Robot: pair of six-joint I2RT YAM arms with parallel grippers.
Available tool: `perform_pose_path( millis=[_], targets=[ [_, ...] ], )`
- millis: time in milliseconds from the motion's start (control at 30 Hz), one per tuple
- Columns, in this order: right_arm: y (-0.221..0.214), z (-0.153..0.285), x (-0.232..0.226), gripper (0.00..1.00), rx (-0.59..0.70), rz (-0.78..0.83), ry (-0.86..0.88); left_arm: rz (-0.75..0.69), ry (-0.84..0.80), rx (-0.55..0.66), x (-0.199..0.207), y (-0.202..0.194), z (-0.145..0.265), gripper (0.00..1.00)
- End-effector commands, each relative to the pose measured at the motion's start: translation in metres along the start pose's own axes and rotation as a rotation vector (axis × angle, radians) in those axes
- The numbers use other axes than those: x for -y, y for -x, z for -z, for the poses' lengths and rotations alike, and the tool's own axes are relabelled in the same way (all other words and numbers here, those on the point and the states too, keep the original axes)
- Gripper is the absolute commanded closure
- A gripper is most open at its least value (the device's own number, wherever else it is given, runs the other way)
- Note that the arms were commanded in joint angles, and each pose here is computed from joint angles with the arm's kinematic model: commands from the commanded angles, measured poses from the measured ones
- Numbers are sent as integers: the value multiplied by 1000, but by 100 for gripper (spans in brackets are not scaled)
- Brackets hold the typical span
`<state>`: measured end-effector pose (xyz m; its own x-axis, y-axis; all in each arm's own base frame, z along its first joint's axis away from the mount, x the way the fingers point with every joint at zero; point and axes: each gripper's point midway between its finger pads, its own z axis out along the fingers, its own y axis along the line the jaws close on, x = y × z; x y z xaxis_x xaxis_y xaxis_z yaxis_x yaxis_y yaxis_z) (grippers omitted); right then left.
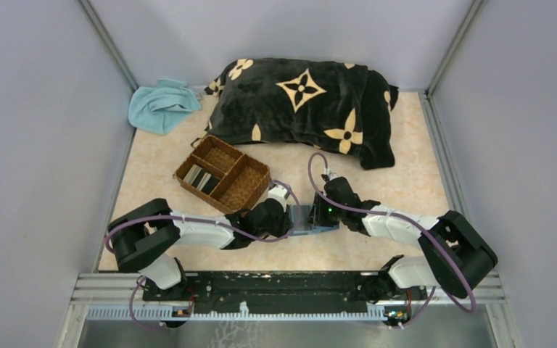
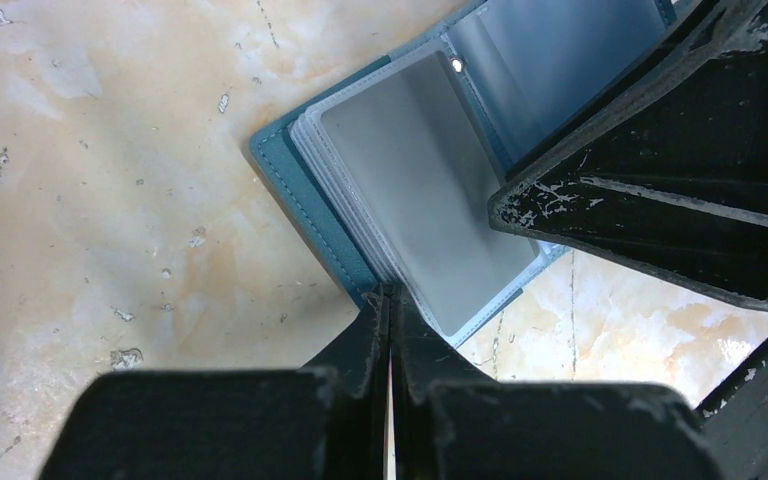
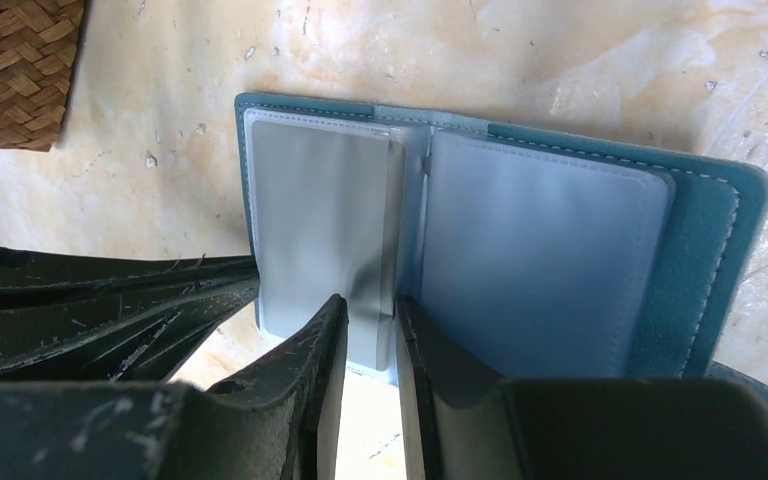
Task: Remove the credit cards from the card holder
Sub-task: Remove the credit card from the card holder.
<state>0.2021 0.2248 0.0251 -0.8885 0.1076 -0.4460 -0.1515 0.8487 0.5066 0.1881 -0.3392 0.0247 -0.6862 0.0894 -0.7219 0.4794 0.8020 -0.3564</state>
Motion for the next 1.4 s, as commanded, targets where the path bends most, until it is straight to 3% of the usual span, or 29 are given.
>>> perform_pose_path(
  millis=[0, 600, 1300, 1333, 1367],
  targets=[
    [2, -1, -19, 74, -15, 30, 73, -5, -4, -42, -1, -12, 3, 100],
    [-8, -5, -10, 73, -24, 14, 65, -28, -112, 50, 42, 44, 17, 100],
    [-4, 3, -9, 72, -3, 25, 49, -18, -108, 39, 47, 45, 7, 99],
    [-4, 3, -9, 71, -4, 25, 47, 9, -102, 50, 44, 46, 11, 88],
    [-4, 2, -8, 67, -7, 26, 45, 33, -99, 61, 41, 46, 15, 67]
  ],
)
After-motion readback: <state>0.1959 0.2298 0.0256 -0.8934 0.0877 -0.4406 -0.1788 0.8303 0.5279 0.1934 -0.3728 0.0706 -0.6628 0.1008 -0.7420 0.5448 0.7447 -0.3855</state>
